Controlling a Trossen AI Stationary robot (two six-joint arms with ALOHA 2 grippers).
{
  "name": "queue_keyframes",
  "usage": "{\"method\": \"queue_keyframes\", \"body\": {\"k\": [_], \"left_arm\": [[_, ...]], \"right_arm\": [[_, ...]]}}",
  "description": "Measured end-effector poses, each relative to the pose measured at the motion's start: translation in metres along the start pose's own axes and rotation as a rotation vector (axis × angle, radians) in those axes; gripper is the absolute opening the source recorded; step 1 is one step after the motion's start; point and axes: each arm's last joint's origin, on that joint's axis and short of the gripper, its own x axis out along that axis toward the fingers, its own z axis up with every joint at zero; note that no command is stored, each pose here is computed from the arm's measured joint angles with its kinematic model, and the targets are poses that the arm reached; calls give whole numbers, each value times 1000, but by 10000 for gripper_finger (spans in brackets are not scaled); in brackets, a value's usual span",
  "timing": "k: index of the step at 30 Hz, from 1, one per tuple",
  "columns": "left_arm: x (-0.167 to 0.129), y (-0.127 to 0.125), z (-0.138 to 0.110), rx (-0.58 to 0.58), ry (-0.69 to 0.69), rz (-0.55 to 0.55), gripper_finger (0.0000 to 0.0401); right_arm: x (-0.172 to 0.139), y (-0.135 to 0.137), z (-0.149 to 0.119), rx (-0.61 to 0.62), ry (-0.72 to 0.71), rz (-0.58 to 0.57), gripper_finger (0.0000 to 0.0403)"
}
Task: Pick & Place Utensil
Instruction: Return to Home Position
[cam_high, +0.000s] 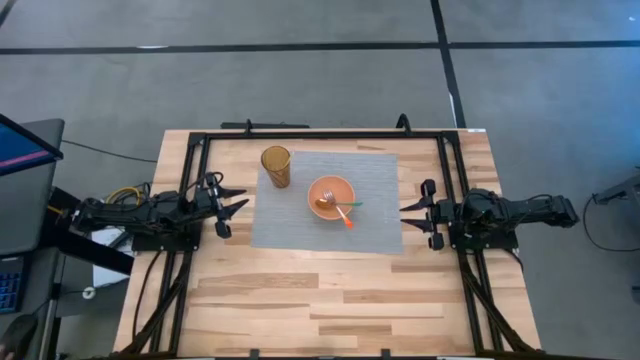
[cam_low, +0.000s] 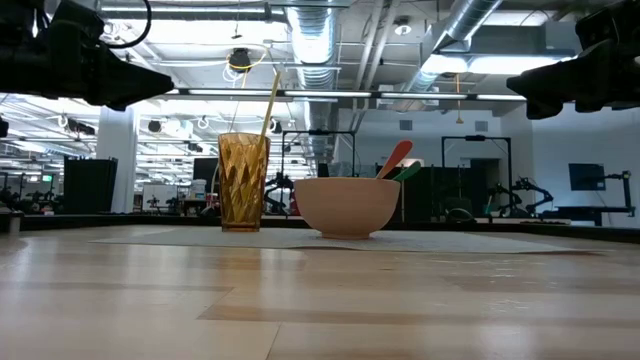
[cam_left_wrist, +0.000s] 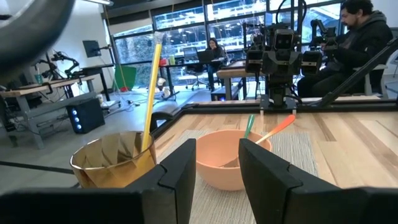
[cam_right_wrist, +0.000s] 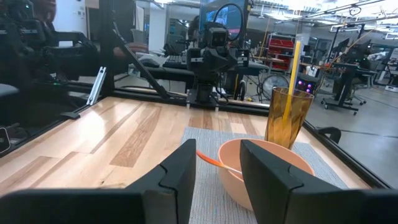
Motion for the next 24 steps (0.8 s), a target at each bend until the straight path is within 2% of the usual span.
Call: {"method": "queue_keyframes", "body": {"k": [24], "left_arm": [[0, 0, 1, -3, -6, 1, 123]], "right_arm": [[0, 0, 0, 0, 0, 0, 118]]}}
